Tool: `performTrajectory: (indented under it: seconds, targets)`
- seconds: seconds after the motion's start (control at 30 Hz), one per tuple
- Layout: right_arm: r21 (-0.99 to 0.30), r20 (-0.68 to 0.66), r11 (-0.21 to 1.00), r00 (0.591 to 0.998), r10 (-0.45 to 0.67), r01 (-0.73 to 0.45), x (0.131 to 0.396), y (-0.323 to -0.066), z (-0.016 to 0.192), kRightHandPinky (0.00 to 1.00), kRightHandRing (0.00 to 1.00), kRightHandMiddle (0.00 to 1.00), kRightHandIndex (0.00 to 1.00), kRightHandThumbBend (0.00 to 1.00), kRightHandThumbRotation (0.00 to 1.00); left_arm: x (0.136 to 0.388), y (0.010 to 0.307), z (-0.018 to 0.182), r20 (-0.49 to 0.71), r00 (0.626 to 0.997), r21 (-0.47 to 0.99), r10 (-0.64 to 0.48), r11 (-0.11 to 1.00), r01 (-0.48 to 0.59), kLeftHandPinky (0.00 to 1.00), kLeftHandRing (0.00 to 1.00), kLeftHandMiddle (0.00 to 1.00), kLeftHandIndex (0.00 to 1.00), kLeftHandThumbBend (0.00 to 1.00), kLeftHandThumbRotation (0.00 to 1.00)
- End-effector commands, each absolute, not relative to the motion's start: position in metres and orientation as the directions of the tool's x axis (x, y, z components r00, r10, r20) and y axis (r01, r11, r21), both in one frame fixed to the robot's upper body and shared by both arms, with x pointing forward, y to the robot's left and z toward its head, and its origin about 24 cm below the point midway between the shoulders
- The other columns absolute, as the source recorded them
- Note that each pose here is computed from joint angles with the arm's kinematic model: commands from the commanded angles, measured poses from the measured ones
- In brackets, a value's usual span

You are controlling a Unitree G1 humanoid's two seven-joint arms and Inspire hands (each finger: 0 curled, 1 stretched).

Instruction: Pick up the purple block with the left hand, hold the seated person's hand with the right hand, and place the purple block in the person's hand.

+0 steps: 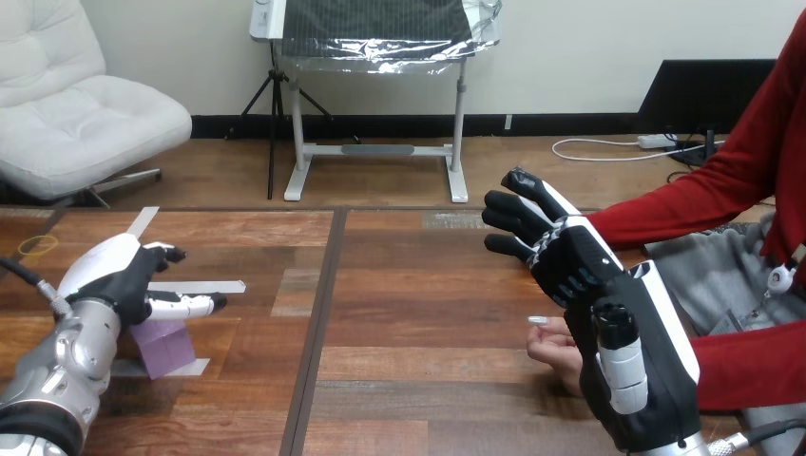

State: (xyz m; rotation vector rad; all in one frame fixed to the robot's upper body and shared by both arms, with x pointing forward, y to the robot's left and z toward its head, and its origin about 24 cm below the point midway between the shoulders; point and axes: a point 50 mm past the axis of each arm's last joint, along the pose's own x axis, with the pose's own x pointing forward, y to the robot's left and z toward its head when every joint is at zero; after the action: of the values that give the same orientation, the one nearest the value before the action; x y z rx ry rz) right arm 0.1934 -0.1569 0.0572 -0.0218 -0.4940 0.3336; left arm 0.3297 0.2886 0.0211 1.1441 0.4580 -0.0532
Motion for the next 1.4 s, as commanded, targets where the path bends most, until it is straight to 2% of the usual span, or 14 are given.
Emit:
performTrajectory:
  seconds: [0.0, 0.73, 1.37]
  targets:
    - [-0.12, 0.537, 0.944, 0.78, 0.322, -0.308, 0.1992, -0.1567, 0.0748, 0.82, 0.87, 0.88, 0.91, 0.77, 1.0, 0.3515, 0.2873, 0.0559, -0.289, 0.94, 0.903, 0.184, 0.379, 0.204, 0.76, 0.87, 0.88, 0.85, 0.69, 0.45]
    - [-0.125, 0.536, 0.943, 0.779, 0.326, -0.309, 0.2005, -0.1561, 0.075, 0.82, 0.87, 0.88, 0.91, 0.78, 1.0, 0.3528, 0.29, 0.061, -0.383, 0.907, 0.888, 0.176, 0.342, 0.308, 0.86, 0.87, 0.87, 0.85, 0.78, 0.48]
    - [-0.12, 0.534, 0.941, 0.779, 0.329, -0.315, 0.2011, -0.1552, 0.0756, 0.82, 0.87, 0.87, 0.91, 0.79, 1.0, 0.3542, 0.2905, 0.0642, -0.438, 0.879, 0.863, 0.19, 0.363, 0.351, 0.8, 0.87, 0.89, 0.85, 0.84, 0.48]
